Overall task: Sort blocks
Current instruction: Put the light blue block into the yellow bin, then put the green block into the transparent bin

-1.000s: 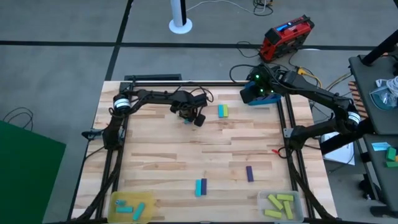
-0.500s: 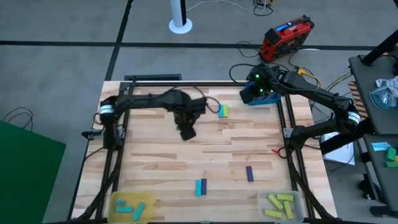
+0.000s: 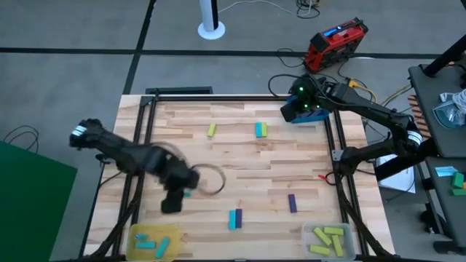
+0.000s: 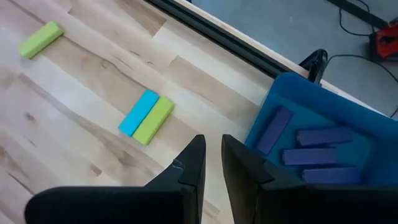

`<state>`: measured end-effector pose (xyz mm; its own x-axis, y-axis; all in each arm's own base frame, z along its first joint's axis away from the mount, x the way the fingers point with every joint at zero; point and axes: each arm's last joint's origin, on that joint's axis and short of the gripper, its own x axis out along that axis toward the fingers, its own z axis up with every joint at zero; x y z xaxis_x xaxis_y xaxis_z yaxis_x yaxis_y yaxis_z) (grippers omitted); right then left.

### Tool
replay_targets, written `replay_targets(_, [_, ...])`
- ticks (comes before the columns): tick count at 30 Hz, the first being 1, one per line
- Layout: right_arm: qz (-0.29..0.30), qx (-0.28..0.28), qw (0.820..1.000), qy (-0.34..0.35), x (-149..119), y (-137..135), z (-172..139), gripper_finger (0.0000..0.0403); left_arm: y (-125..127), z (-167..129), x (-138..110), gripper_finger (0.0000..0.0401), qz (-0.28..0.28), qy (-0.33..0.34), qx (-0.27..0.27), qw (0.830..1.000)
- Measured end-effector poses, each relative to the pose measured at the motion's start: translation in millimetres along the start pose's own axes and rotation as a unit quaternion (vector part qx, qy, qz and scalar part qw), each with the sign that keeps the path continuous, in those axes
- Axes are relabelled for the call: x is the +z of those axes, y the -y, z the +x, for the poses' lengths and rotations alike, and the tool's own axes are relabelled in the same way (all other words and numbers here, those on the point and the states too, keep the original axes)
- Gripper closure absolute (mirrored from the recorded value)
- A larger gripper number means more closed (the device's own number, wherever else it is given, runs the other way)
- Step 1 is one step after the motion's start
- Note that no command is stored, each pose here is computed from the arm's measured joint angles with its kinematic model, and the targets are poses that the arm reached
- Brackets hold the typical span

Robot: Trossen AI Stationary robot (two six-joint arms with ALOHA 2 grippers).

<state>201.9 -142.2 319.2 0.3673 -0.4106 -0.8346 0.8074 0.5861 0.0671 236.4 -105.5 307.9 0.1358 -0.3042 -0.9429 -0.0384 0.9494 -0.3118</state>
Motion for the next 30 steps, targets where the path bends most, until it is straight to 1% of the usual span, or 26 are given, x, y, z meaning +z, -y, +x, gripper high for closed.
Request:
replay_targets(3, [-0.002,0.002,1.000,0.005,0.7,-0.3,0.4,0.0360,28.4,12.0,-23.7,0.0371,0.027,0.016,-0.040,0.999])
replay_targets(6, [-0.005,0.004,1.000,0.011,1.8,-0.7,1.0,0.0360,49.9,25.7,-46.4,0.0371,0.038,0.026,-0.050,0.998])
replay_targets(10, [-0.006,0.004,1.000,0.012,1.6,-0.8,1.8,0.0360,69.1,41.9,-70.6,0.0371,0.013,0.012,-0.056,0.998])
replay_targets(12, [-0.006,0.004,1.000,0.011,0.9,-0.7,2.6,0.0360,78.3,47.8,-80.4,0.0371,0.013,0.003,-0.062,0.998])
replay_targets(15, [-0.006,0.003,1.000,0.008,-0.2,-0.6,3.8,0.0360,88.8,56.4,-92.9,0.0371,0.020,-0.017,-0.057,0.998])
replay_targets(17, [-0.006,0.003,1.000,0.007,-0.5,-0.4,4.3,0.0360,93.7,60.7,-99.0,0.0370,0.021,-0.026,-0.053,0.998])
replay_targets(19, [-0.005,0.002,1.000,0.005,-1.3,-0.3,5.2,0.0360,96.9,64.7,-103.0,0.0359,0.012,-0.034,-0.048,0.998])
replay_targets(25, [0.002,0.000,1.000,-0.002,-4.3,0.2,8.5,0.0360,100.8,72.8,-104.0,0.0293,0.015,-0.043,-0.036,0.998])
replay_targets(27, [0.002,-0.001,1.000,-0.003,-5.1,0.4,9.5,0.0360,101.3,75.1,-103.7,0.0277,0.015,-0.045,-0.033,0.998])
replay_targets(30, [0.002,-0.002,1.000,-0.007,-6.5,0.6,11.0,0.0360,101.8,76.8,-103.3,0.0264,0.014,-0.046,-0.031,0.998])
